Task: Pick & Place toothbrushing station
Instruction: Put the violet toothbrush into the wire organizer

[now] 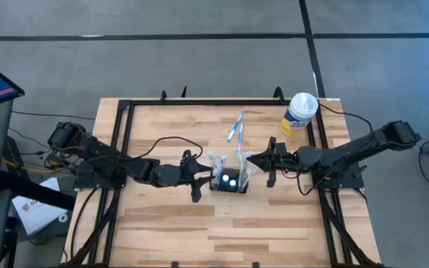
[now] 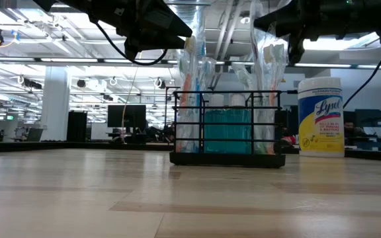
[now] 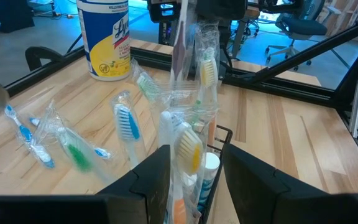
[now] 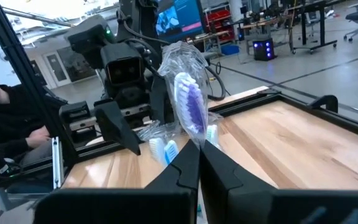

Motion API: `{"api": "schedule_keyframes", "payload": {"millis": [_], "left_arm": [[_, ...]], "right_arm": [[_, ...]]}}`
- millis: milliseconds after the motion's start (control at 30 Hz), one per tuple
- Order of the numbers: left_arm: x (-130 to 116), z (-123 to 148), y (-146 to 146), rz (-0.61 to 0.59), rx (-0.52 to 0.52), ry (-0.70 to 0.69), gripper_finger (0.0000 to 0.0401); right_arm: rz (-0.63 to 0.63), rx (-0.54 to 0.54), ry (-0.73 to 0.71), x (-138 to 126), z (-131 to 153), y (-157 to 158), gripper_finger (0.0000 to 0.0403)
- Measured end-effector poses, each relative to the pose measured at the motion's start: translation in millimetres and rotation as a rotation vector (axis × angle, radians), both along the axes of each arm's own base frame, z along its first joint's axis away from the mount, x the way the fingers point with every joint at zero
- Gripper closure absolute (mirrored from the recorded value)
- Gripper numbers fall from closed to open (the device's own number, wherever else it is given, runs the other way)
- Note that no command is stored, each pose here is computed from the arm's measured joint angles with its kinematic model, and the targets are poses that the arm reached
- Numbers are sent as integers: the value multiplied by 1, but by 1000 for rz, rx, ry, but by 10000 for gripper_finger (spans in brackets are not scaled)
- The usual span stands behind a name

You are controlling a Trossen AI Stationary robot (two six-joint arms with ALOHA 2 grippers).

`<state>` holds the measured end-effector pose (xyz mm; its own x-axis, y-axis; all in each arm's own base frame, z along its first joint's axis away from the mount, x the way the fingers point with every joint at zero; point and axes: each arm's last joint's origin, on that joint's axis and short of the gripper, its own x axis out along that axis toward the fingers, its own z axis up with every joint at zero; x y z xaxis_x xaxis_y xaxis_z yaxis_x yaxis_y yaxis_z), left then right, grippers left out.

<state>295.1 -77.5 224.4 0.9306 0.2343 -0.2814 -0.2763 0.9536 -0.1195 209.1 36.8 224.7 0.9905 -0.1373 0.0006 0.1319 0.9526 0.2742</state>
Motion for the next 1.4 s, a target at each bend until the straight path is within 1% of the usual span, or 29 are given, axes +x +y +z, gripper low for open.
{"api": "schedule_keyframes", "payload": {"millis": [267,533,667,867,967,1067,1200,1400], "left_arm": [[0,0,0,0,0,0,261],[0,0,0,0,0,-1,261],[0,0,0,0,0,-1,261],[0,0,0,0,0,-1,261],[0,0,0,0,0,-1,261],[0,0,0,0,0,-1,261],[0,0,0,0,0,-1,261],[0,0,0,0,0,-1,261]], "right_arm": [[39,-18,24,-1,-2,9,403],[36,-34,91,9,-19,12,403],[30,-11,84,13,-22,11,403],[33,-14,77,14,-22,12,403],[32,-16,63,10,-18,11,403],[36,0,0,5,-6,10,403],[77,16,-65,-4,8,12,403],[115,35,-90,-9,12,19,403]]}}
